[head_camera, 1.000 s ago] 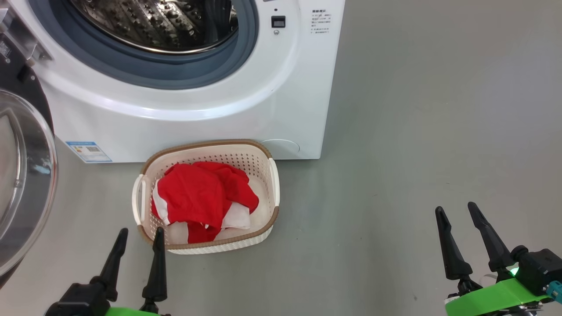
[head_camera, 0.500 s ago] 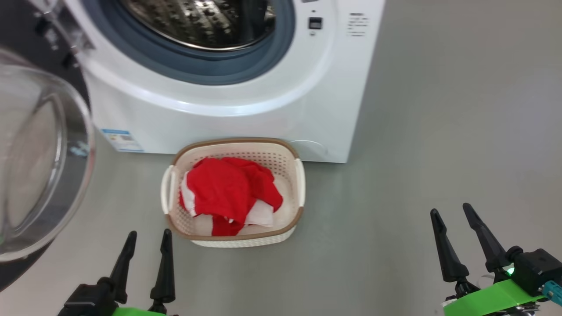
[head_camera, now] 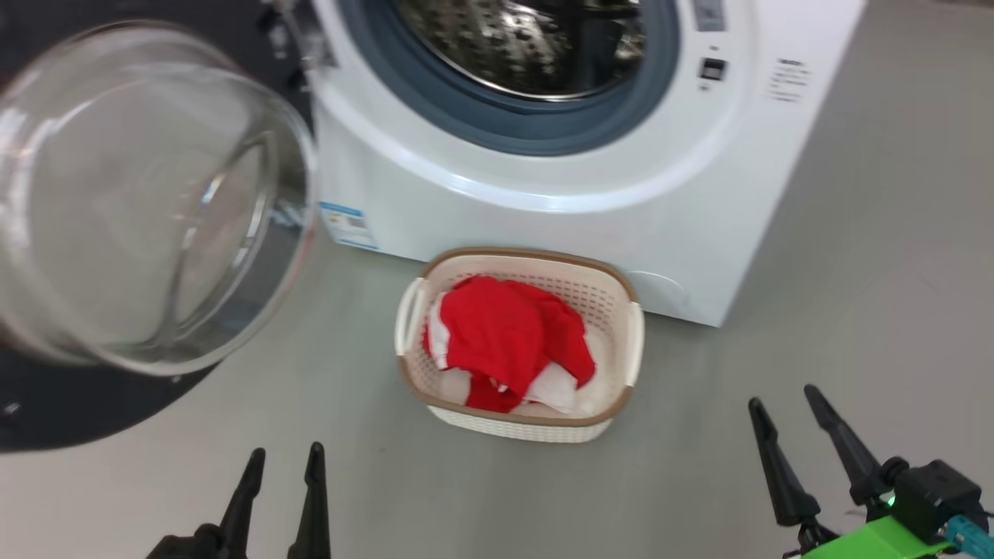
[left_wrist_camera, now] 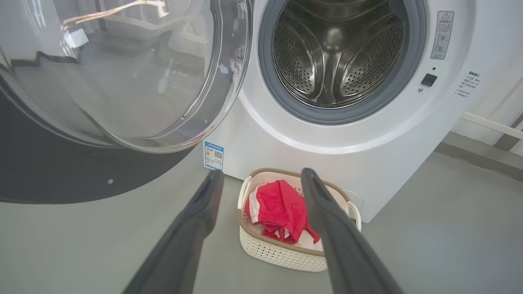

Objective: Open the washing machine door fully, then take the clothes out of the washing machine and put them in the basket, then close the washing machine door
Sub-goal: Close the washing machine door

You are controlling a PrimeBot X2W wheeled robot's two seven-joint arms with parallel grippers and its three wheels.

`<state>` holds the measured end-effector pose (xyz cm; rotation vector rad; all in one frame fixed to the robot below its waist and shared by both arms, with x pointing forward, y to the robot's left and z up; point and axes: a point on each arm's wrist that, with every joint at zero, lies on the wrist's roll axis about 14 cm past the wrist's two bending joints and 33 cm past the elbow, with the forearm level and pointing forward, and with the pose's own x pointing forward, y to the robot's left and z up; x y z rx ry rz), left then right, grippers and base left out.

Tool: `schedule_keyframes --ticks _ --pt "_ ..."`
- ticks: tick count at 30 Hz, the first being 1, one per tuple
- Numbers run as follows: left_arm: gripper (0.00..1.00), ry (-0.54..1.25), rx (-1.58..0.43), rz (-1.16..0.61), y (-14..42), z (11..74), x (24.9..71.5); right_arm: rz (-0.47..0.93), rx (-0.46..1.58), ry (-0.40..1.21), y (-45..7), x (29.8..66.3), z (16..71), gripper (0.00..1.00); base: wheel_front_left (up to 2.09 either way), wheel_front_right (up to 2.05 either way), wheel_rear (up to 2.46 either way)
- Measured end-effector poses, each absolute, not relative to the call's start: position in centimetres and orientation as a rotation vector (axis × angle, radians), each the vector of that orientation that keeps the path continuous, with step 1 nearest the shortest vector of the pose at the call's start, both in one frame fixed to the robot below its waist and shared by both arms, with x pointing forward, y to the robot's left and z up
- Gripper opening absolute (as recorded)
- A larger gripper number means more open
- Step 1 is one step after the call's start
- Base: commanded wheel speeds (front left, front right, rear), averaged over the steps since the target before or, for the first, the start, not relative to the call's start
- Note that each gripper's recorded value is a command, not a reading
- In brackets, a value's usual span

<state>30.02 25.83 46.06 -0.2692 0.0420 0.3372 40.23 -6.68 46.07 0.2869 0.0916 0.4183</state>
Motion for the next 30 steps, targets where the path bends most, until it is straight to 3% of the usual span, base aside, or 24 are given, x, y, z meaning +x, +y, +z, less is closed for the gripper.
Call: schedule_keyframes --ticks 13,27,28,29,30 --pt "1.0 -0.004 -0.291 0.554 29.7 46.8 23.3 0.642 0.295 0.106 0.8 39.2 46.8 1.0 0.0 0.0 0.0" --pt "0.97 -0.039 -0.296 0.586 30.4 47.7 22.7 0.678 0.296 0.117 1.9 38.8 46.7 1.0 0.0 0.0 0.0" --pt "0.37 -0.048 -0.295 0.587 30.5 48.0 22.7 0.676 0.296 0.116 1.9 38.8 46.7 1.0 0.0 0.0 0.0" --pt "0.0 -0.067 -0.291 0.588 30.7 48.6 22.8 0.674 0.297 0.115 1.9 38.9 46.7 1.0 0.0 0.0 0.0" --pt "0.0 -0.09 -0.285 0.587 30.9 49.3 22.9 0.672 0.298 0.115 1.8 38.9 46.7 1.0 0.0 0.0 0.0"
